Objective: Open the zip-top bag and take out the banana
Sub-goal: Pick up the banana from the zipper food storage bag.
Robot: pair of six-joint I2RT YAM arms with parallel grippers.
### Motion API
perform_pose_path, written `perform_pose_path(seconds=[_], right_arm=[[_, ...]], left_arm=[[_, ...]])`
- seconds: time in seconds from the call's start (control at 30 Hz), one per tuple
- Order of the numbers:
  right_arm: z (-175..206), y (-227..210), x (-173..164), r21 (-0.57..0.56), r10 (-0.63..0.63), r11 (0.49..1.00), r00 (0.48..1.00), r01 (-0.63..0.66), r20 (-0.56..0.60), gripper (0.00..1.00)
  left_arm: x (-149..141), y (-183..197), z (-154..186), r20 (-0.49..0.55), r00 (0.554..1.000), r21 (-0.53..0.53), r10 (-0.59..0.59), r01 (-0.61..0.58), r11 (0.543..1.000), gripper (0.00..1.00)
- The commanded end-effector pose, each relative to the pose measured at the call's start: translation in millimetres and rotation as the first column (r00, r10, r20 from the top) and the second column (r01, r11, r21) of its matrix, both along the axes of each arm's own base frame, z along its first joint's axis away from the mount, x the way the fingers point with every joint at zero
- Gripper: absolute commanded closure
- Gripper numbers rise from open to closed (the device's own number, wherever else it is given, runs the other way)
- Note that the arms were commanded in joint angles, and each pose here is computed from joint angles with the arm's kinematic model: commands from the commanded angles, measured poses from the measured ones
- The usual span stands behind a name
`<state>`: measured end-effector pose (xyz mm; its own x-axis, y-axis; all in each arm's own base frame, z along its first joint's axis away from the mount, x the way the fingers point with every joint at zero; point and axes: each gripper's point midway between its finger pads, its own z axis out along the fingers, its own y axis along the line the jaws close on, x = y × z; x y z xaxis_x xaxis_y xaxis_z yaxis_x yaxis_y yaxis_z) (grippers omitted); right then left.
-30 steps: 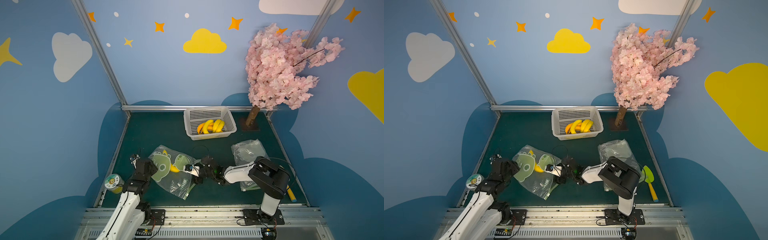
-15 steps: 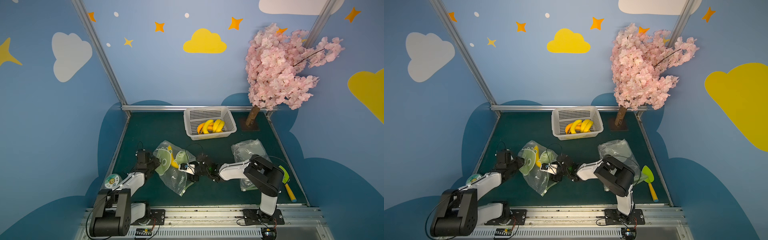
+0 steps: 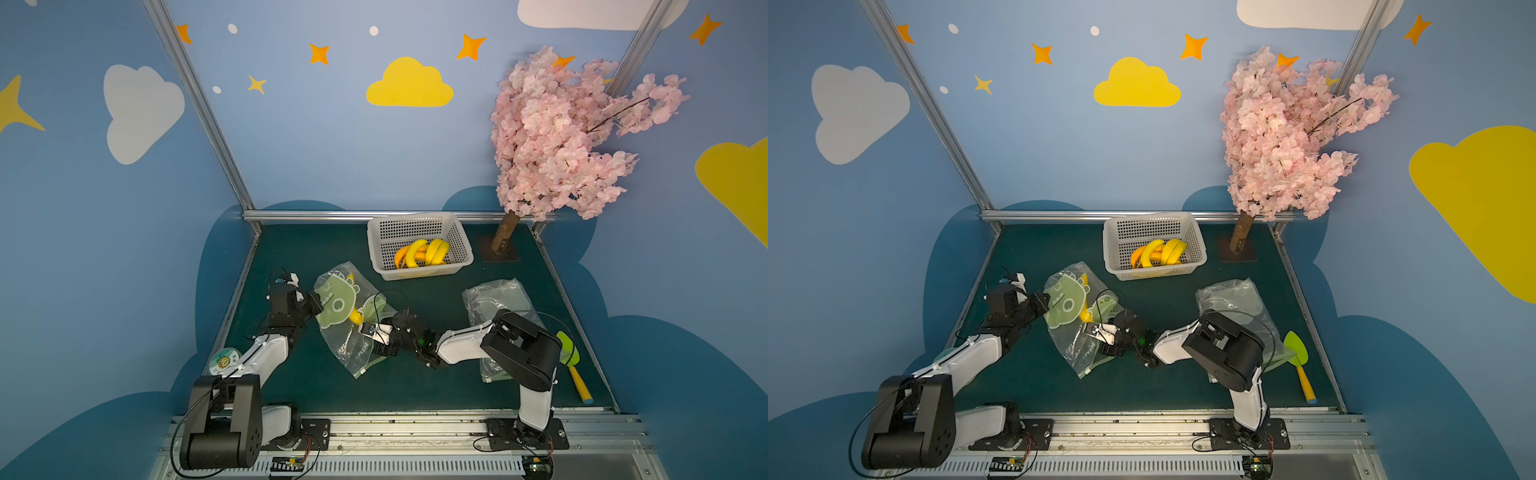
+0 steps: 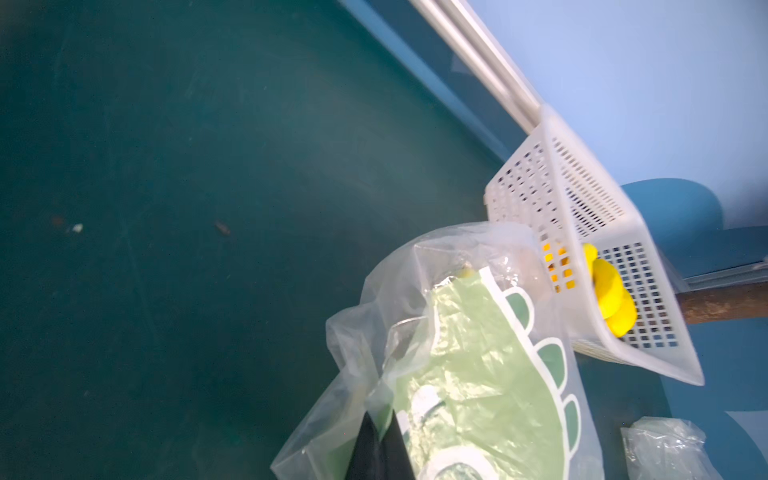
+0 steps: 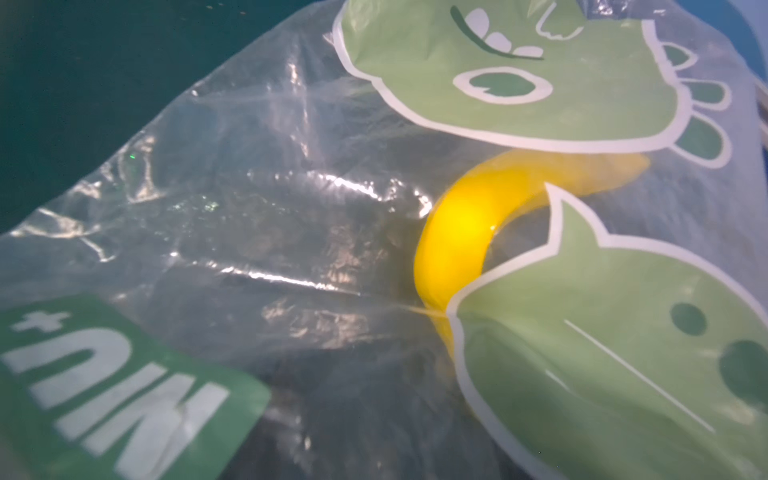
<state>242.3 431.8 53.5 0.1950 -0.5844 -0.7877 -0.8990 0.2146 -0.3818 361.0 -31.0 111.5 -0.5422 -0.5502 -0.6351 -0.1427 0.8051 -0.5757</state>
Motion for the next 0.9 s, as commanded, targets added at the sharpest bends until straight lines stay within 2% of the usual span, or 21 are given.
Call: perform_pose_path(seconds=[0.0, 0.43, 0.6, 0.77, 0.87], right_arm=[[19, 6, 20, 0.054, -0.077, 0.996, 0.992, 0.072, 0.1, 0.26], [32, 9, 40, 0.079, -0.103, 0.993, 0.983, 0.092, 0.151, 0.25], [17, 13, 32, 0.019, 0.013, 1.0, 1.0, -0.013, 0.006, 0.29], [5, 5, 27, -0.075, 0.043, 0.996, 0.991, -0.053, -0.129, 0.35], [-4, 0, 16, -0.12, 0.084, 0.987, 0.982, -0.105, -0.169, 0.39]], left_arm=[[-1, -8, 2, 0.011, 0.998, 0.002, -0.058, 0.058, 0.998, 0.97], [4, -28, 9, 0.043, 0.984, -0.039, -0.17, 0.172, 0.984, 0.97], [5, -32, 11, 0.054, 0.98, -0.054, -0.19, 0.193, 0.98, 0.97], [6, -32, 14, 0.065, 0.98, -0.053, -0.19, 0.193, 0.98, 0.97], [6, -33, 16, 0.073, 0.979, -0.051, -0.19, 0.194, 0.98, 0.97]])
